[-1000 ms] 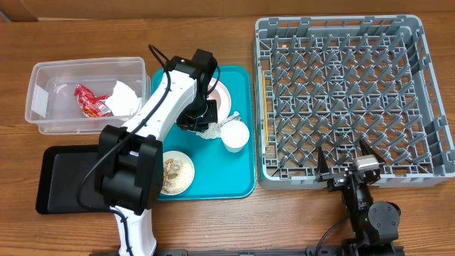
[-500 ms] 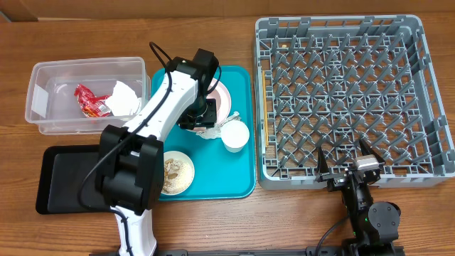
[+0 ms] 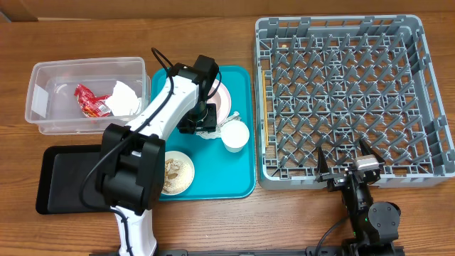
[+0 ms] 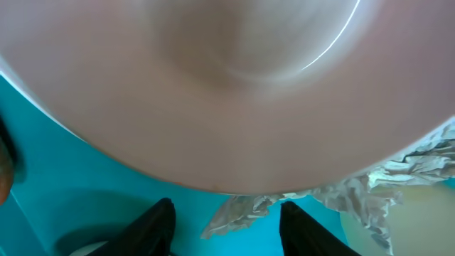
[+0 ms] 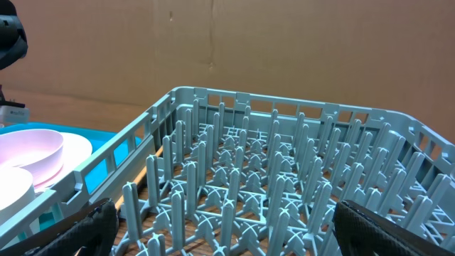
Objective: Sort waste into correct bins and load items into the dishwasher
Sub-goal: 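Lower the left gripper and grasp the crumpled tissue by the cup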
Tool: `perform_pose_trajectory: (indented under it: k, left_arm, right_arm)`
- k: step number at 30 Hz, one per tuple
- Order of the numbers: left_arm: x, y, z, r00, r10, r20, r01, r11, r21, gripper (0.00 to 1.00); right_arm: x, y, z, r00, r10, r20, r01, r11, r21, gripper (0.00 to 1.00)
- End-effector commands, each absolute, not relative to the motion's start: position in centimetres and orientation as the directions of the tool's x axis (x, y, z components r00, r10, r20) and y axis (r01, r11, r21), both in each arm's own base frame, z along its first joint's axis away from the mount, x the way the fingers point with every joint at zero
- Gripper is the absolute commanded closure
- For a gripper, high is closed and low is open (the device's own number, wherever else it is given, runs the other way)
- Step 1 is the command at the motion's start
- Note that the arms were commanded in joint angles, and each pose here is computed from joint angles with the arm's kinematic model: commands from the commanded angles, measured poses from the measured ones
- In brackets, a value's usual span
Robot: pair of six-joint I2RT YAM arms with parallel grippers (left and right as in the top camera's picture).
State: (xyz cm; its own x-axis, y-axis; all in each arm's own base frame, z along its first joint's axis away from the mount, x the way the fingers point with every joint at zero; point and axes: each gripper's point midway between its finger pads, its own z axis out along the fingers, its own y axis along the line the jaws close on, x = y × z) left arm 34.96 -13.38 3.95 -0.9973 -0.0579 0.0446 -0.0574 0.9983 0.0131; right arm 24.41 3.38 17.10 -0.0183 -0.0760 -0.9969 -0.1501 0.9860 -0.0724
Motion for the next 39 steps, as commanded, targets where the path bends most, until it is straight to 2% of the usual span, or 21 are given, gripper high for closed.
perform_pose_trajectory:
  k: [1, 9, 11, 12, 13, 14, 24, 33, 39]
  left_arm:
    - [34.8, -13.7, 4.0, -0.998, -0.054, 0.037, -0.053, 0.998, 0.016, 0.51]
    - [34.2, -14.3, 2.9, -0.997, -0.059, 0.055, -0.060, 0.998, -0.020, 0.53]
    - [34.2, -14.3, 2.9, -0.997, -0.059, 0.056, -0.060, 0.998, -0.020, 0.66]
    - [34.2, -14.3, 2.9, -0.997, -0.059, 0.055, -0.060, 0.998, -0.021, 0.75]
    - [34.2, -14.3, 2.9, -0.997, -0.058, 0.056, -0.059, 0.998, -0.023, 0.89]
    - [34.2, -14.3, 2.9, -0.997, -0.058, 0.057, -0.059, 0.998, -0.022, 0.96]
    - [33.4, -13.8, 3.6, -0.994, -0.051, 0.096, -0.052, 0.999, -0.002, 0.96]
    - [35.4, -14.7, 9.7, -0.997, -0.051, 0.053, -0.052, 0.998, -0.026, 0.96]
    - [35.8, -14.8, 10.8, -0.998, -0.051, 0.038, -0.053, 0.998, -0.035, 0.96]
  right_arm:
    - [24.4, 3.1, 17.0, -0.014, -0.078, -0.997, -0.138, 0.988, -0.075, 0.00]
    - [24.4, 3.1, 17.0, -0.014, -0.078, -0.997, -0.138, 0.987, -0.075, 0.00]
    - [24.4, 3.1, 17.0, -0.014, -0.078, -0.997, -0.138, 0.987, -0.075, 0.00]
    - [24.4, 3.1, 17.0, -0.014, -0.078, -0.997, -0.138, 0.987, -0.075, 0.00]
    - [24.4, 3.1, 17.0, -0.014, -0.078, -0.997, -0.138, 0.987, -0.075, 0.00]
    - [24.4, 3.1, 17.0, -0.014, -0.078, -0.997, -0.138, 0.987, -0.075, 0.00]
    - [24.4, 3.1, 17.0, -0.014, -0.078, -0.997, -0.138, 0.987, -0.075, 0.00]
    - [24.4, 3.1, 17.0, -0.014, -0.078, -0.997, -0.138, 0.987, -0.075, 0.00]
    - [24.4, 3.1, 17.0, -0.014, -0.078, -0.997, -0.138, 0.987, -0.075, 0.00]
